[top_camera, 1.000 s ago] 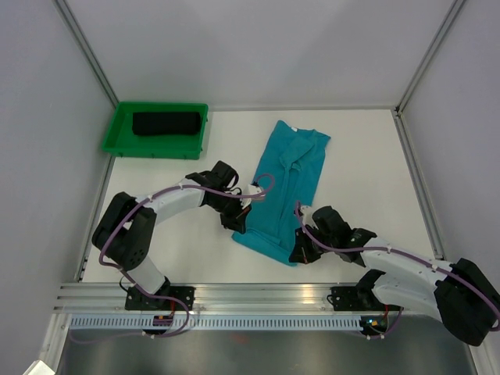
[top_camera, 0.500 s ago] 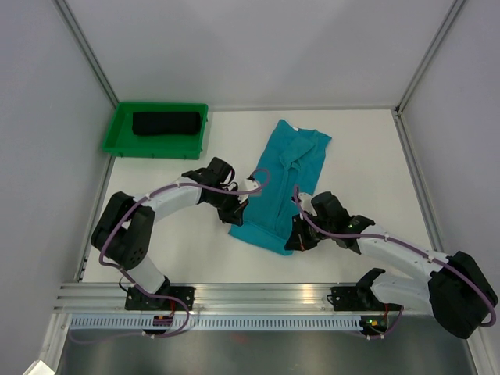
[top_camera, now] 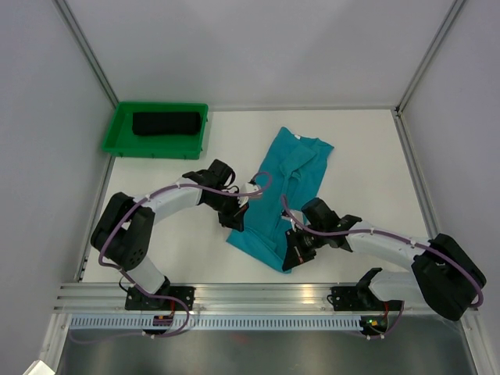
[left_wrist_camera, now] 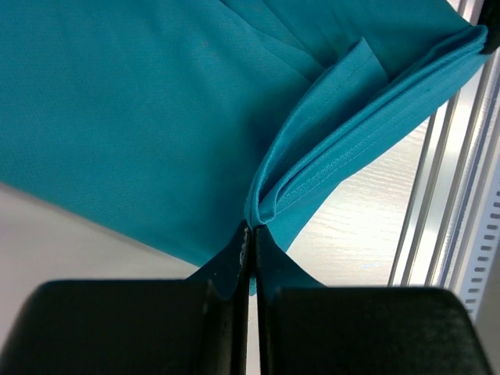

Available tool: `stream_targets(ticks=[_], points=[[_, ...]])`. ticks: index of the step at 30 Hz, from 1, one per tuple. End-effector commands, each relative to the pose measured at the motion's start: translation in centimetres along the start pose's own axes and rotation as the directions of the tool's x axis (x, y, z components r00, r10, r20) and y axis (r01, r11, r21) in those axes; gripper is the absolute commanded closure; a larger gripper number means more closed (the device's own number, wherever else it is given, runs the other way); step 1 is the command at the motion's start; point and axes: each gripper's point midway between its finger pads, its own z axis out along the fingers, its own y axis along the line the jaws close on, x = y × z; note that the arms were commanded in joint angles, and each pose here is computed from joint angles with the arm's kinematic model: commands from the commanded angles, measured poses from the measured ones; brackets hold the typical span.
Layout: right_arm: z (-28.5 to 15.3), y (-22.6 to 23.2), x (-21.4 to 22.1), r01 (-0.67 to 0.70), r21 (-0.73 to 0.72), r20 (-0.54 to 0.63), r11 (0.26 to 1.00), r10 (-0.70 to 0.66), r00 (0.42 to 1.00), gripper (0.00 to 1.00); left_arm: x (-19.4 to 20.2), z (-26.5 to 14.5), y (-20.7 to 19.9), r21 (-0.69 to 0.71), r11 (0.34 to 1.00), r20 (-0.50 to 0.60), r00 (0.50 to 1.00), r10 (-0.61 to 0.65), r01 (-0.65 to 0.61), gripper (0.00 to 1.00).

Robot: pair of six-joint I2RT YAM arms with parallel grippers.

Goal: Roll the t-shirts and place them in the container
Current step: Roll the tshirt

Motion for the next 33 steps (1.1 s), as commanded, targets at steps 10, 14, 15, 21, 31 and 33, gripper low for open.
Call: stream_targets(ticks=[10,14,15,21,31,33], points=[[-2.4,0.5,-3.6,0.089,0.116,0.190,0.989,-0.110,0.976,0.51,-0.2,-0.7,-1.2,0.010,0.995,0.016,0.995,0.099,-0.099,0.98],[-2.3,-0.2,-5.5,0.049,0.157,0.255,0.986,-0.088,0.963,0.86,-0.3,-1.0,-0.7,-0.001,0.993,0.024,0.993,0.118,-0.118,0.98],[-2.0,-0.2,-6.1,0.026,0.153,0.272,0.988,-0.067,0.960,0.95,-0.4,-1.1,-0.8,0.001,0.992,0.029,0.992,0.123,-0.123,0.98],[0.2,-3.9,-7.6,-0.114,0.210,0.293,0.971,0.049,0.955,1.00,-0.5,-1.2,-0.8,0.004,0.991,0.034,0.990,0.136,-0.136,0.98],[1.5,-8.1,-3.4,-0.170,0.310,0.201,0.935,0.110,0.973,1.00,-2.8,-2.3,-0.1,0.000,0.992,0.105,0.987,0.123,-0.124,0.98],[1.4,-8.4,-3.1,-0.172,0.326,0.192,0.929,0.113,0.975,1.00,-3.2,-2.3,0.3,0.002,0.993,0.110,0.987,0.113,-0.114,0.98]])
